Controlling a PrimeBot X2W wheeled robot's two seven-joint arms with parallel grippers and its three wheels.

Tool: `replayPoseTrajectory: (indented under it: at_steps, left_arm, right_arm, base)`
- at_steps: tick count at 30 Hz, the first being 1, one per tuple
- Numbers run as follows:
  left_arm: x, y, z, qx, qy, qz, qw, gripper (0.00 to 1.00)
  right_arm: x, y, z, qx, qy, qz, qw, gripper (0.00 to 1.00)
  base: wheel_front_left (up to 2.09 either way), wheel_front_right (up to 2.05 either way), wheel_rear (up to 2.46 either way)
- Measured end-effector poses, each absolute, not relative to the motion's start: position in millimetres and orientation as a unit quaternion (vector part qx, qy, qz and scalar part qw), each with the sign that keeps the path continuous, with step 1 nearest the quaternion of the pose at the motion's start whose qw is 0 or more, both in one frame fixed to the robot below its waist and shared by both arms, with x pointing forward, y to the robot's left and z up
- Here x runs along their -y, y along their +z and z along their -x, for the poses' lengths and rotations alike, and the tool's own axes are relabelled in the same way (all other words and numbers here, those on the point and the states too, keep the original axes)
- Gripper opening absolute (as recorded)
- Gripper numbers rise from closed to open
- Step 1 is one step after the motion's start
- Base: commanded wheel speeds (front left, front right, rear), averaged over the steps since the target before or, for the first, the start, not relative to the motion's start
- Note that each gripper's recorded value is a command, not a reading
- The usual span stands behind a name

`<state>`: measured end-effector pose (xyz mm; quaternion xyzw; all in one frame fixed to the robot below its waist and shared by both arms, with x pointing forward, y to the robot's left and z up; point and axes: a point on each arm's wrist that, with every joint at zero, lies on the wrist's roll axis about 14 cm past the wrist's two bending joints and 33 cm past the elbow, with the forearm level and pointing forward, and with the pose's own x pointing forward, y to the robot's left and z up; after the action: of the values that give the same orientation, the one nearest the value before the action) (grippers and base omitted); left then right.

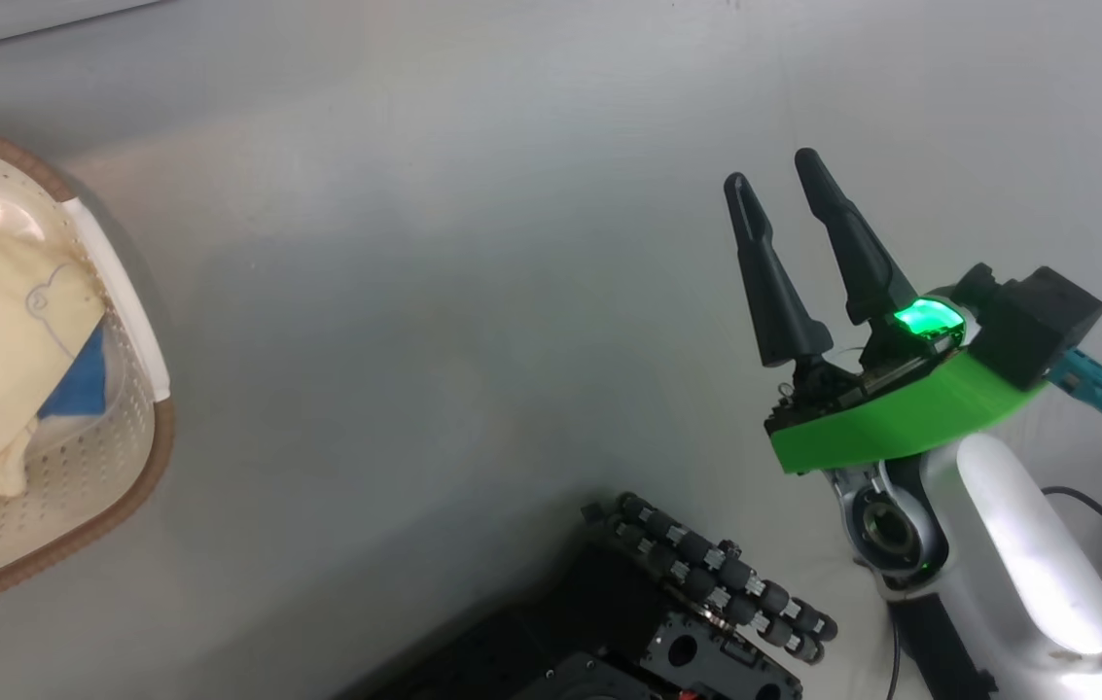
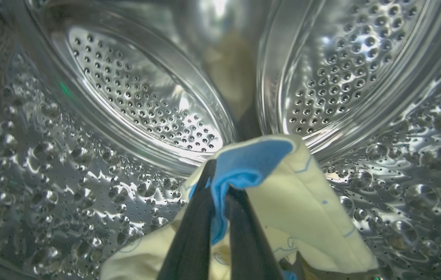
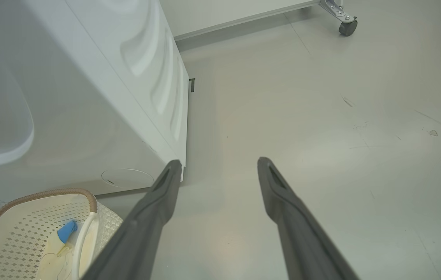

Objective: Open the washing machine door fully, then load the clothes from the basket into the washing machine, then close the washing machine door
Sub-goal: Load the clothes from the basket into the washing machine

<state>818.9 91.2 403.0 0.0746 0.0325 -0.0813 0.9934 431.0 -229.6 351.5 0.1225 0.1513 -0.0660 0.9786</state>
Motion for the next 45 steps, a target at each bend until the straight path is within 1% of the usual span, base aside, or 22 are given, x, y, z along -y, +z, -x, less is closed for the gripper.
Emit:
replayPoseTrajectory:
  at_steps: [1,4,5,6,7,8,17,22,28,31,36,40,45]
  left_arm:
    - [-94,403,-820,-0.032,-0.072,-0.06,0.995,0.0]
    - [-98,400,-821,-0.034,-0.061,-0.057,0.996,0.0]
    - [-100,399,-821,-0.036,-0.056,-0.055,0.996,0.33]
    - [-101,398,-822,-0.037,-0.053,-0.054,0.996,0.73]
    - [-101,396,-821,-0.039,-0.054,-0.053,0.996,0.73]
    - [-100,395,-821,-0.04,-0.054,-0.052,0.996,1.0]
    - [-95,387,-813,-0.052,-0.059,-0.027,0.996,1.0]
    - [-96,383,-798,-0.058,-0.065,-0.024,0.996,1.0]
    - [-100,389,-776,-0.041,-0.067,-0.015,0.997,1.0]
    - [-103,395,-763,-0.026,-0.071,-0.024,0.997,1.0]
    - [-103,408,-734,0.001,-0.073,-0.009,0.997,1.0]
    - [-102,415,-708,0.013,-0.079,0.002,0.997,1.0]
    - [-92,437,-661,0.039,-0.1,0.016,0.994,1.0]
  right_arm:
    - [230,350,-431,-0.153,-0.067,-0.122,0.978,1.0]
    - [229,349,-431,-0.154,-0.066,-0.123,0.978,1.0]
    - [229,349,-431,-0.154,-0.066,-0.123,0.978,1.0]
    - [229,348,-431,-0.155,-0.065,-0.123,0.978,1.0]
    - [228,347,-431,-0.155,-0.065,-0.124,0.978,1.0]
    - [228,347,-431,-0.156,-0.065,-0.124,0.978,1.0]
    - [229,348,-436,-0.149,-0.063,-0.124,0.979,1.0]
    - [223,351,-445,-0.14,-0.049,-0.12,0.982,1.0]
    - [218,358,-452,-0.124,-0.038,-0.118,0.985,1.0]
    - [216,366,-456,-0.112,-0.032,-0.115,0.986,1.0]
    - [218,382,-458,-0.091,-0.033,-0.111,0.989,1.0]
    - [215,391,-453,-0.084,-0.029,-0.109,0.99,1.0]
    - [208,407,-443,-0.07,-0.019,-0.101,0.992,1.0]
  base:
    - [0.0,0.0,0.0]
    - [0.0,0.0,0.0]
    - [0.0,0.0,0.0]
    - [0.0,0.0,0.0]
    - [0.0,0.0,0.0]
    - [0.0,0.0,0.0]
    - [0.0,0.0,0.0]
    - [0.0,0.0,0.0]
    - [0.0,0.0,0.0]
    - [0.0,0.0,0.0]
    - [0.0,0.0,0.0]
    - [0.0,0.0,0.0]
    - [0.0,0.0,0.0]
